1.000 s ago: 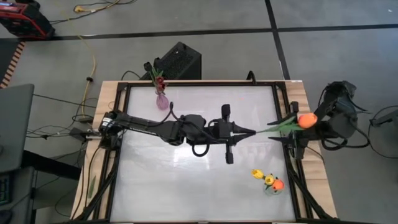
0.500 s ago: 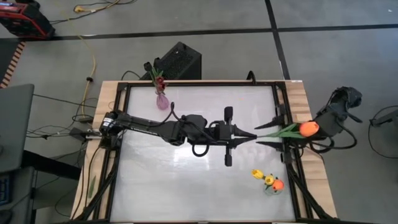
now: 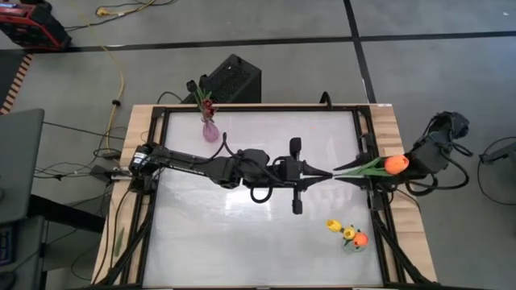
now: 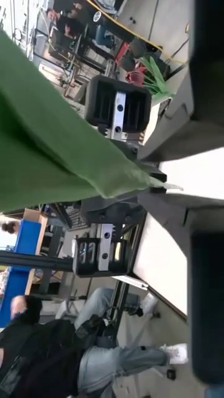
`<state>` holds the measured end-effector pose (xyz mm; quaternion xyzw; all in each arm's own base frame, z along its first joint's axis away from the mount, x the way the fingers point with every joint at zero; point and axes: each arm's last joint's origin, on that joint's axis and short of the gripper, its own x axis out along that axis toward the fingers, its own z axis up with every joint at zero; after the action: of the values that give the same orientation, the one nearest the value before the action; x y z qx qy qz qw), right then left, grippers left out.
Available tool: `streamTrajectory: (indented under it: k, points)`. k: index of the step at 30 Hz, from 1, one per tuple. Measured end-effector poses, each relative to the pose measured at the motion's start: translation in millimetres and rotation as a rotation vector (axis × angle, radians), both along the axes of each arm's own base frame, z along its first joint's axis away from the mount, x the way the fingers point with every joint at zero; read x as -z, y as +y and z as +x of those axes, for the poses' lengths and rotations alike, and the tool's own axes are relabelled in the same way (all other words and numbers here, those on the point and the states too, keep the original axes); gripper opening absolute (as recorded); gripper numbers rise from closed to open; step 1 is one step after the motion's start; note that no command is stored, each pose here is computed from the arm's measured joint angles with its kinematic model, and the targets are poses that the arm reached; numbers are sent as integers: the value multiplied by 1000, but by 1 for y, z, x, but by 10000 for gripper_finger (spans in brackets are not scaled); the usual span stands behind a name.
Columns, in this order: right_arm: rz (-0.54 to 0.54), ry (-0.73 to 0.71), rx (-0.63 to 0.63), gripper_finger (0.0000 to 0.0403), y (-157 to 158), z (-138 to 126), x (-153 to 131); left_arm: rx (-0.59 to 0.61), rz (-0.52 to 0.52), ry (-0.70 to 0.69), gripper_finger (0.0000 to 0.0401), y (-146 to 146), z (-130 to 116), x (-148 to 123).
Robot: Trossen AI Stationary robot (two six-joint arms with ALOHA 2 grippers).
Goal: Sort flowers into vase by color
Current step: Put the orange flower into the transparent vase
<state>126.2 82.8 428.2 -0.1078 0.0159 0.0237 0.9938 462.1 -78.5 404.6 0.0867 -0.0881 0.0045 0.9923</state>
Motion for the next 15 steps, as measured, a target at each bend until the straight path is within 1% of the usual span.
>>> streamTrajectory:
  k: [5,7,10,15]
  points:
    - [-10,6,1,45,0,0,1,-2,-5,-3,0,0,0,0]
    - [-17,13,4,19,0,0,2,-22,-4,11,1,1,0,1]
    - [-14,32,7,18,0,0,4,-85,30,73,14,-1,0,6]
    - [41,75,15,23,-6,-8,8,-301,84,228,65,-7,-8,14]
